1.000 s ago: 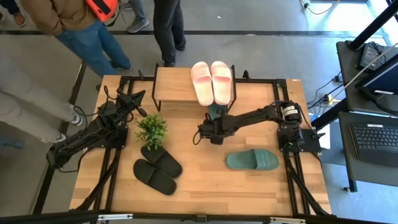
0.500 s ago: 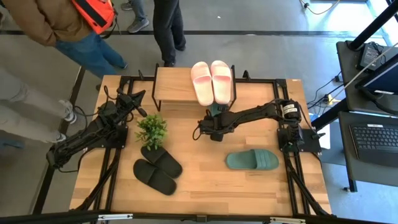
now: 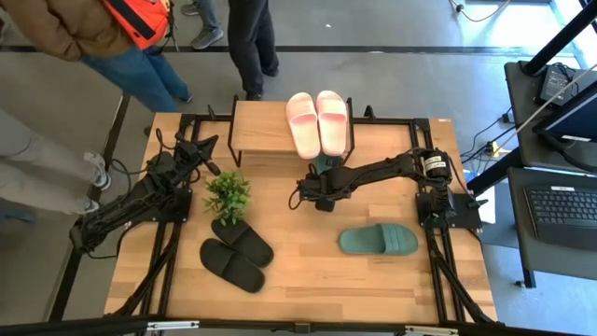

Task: Pick and place slides into the shelf
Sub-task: Put the bottom green slide under the shelf, then put the green slide under the shelf

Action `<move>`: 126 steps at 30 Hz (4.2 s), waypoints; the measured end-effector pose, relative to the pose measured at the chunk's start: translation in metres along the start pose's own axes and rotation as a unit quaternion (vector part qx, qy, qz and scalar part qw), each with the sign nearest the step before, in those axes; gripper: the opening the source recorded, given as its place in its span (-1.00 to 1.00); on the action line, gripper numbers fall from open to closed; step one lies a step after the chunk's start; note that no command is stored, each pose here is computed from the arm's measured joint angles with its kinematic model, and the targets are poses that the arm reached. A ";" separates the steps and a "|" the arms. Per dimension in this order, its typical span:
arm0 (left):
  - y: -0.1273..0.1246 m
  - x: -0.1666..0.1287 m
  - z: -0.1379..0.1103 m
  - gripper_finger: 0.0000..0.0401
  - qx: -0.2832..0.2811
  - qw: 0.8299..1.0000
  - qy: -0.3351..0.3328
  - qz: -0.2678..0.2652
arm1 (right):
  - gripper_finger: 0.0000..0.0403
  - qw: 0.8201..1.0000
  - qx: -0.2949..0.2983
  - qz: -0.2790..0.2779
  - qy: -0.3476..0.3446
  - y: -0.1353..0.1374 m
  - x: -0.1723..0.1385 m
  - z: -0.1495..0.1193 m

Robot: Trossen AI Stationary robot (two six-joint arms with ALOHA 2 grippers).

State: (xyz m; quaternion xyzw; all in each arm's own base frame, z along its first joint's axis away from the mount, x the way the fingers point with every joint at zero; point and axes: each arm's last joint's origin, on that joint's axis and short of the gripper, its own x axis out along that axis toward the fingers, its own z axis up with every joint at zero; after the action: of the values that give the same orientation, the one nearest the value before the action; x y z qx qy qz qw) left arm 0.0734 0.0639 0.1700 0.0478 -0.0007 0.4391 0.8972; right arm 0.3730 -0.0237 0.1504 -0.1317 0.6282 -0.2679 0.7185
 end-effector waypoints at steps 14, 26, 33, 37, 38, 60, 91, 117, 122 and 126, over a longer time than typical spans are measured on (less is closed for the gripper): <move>0.000 0.000 0.000 -1.00 0.000 1.000 0.000 0.000 | -0.28 1.000 0.002 0.010 0.002 0.000 0.000 0.000; 0.000 0.000 0.000 -1.00 0.000 1.000 0.000 0.000 | -0.17 1.000 0.007 0.018 0.002 0.007 -0.027 0.006; 0.000 0.000 0.000 -1.00 0.000 1.000 0.000 0.000 | -0.17 0.997 0.067 0.017 0.024 0.023 -0.057 -0.001; 0.000 0.000 0.000 -1.00 0.000 1.000 0.000 0.000 | -0.17 0.990 0.123 0.054 0.042 0.041 -0.077 -0.007; 0.000 0.000 0.000 -1.00 0.000 1.000 0.000 0.000 | -0.17 0.988 0.136 0.063 0.042 0.046 -0.082 -0.009; 0.000 0.000 0.000 -1.00 -0.009 1.000 0.000 0.000 | -0.17 0.870 0.439 0.001 0.226 0.106 -0.147 -0.083; 0.000 0.000 0.000 -1.00 -0.009 1.000 0.000 0.000 | -0.17 0.842 0.449 -0.089 0.287 0.118 -0.132 -0.121; 0.000 0.000 0.000 -1.00 -0.009 1.000 0.000 0.000 | -0.83 0.835 0.427 -0.106 0.331 0.120 -0.117 -0.135; 0.000 0.000 0.000 -1.00 -0.009 1.000 0.000 0.000 | -0.93 0.840 0.416 -0.102 0.333 0.120 -0.117 -0.135; 0.000 0.000 0.000 -1.00 -0.009 1.000 0.000 0.000 | -0.93 0.841 0.413 -0.104 0.333 0.119 -0.121 -0.133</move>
State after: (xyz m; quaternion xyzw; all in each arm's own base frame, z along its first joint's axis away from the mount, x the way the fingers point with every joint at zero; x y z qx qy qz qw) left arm 0.0735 0.0639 0.1699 0.0394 -0.0045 0.4388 0.8977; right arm 0.2613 0.1604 0.1653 0.2100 0.6433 -0.6034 0.4218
